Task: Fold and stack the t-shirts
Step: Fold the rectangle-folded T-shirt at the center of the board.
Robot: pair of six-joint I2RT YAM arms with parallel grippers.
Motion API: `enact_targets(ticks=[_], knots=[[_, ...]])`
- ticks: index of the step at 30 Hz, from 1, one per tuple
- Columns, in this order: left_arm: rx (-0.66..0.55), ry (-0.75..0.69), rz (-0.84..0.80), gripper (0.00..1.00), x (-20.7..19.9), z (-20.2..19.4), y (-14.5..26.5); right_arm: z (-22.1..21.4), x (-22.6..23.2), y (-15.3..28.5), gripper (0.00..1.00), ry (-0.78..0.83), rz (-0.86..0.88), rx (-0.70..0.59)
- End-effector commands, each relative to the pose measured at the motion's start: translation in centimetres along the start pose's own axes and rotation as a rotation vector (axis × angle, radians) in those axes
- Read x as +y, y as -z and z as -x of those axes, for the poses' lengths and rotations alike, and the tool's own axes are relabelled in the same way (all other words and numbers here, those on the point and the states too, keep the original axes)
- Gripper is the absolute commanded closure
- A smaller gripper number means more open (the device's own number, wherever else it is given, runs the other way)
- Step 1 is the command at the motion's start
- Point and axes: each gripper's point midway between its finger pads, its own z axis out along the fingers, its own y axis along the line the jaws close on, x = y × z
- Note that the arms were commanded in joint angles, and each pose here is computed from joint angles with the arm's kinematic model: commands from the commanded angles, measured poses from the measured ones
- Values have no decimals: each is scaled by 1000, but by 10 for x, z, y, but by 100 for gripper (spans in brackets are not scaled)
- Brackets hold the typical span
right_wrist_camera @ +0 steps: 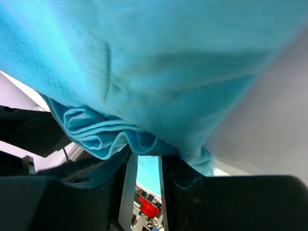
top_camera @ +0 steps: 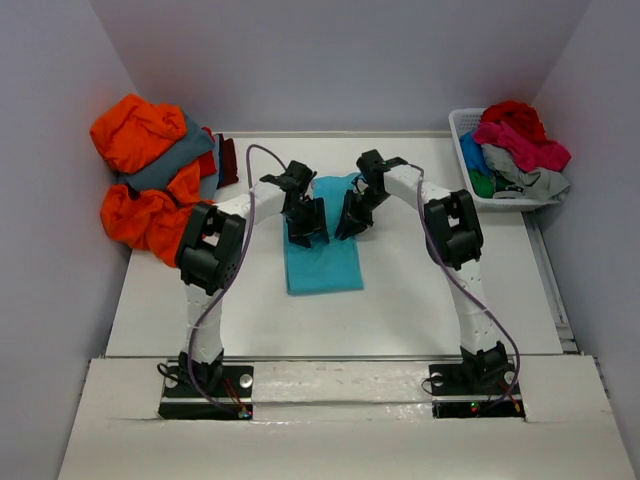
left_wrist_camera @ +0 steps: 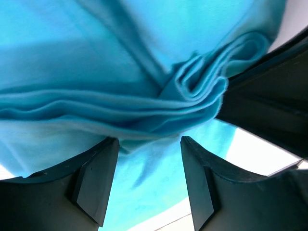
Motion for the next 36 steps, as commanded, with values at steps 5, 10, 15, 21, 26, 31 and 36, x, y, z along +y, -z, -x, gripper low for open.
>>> enact_targets(ticks=[5,10,15,21,26,31,36], knots=[[-39,62,87,32,35,0,26,20,-15,18,70,12,-36,-86],[-43,64,89,32,38,2,29,19,-17,17,70,8,-41,-81],[-45,83,101,32,49,5,32,21,-22,18,70,-5,-47,-86],[-53,99,112,32,60,12,36,26,-27,25,69,-17,-50,-100],[-72,104,128,32,66,22,45,32,-27,36,69,-23,-36,-118],[-97,94,122,32,60,30,54,36,-19,47,69,-17,-13,-134],[-120,81,126,32,58,28,68,29,-2,67,69,8,31,-153]])
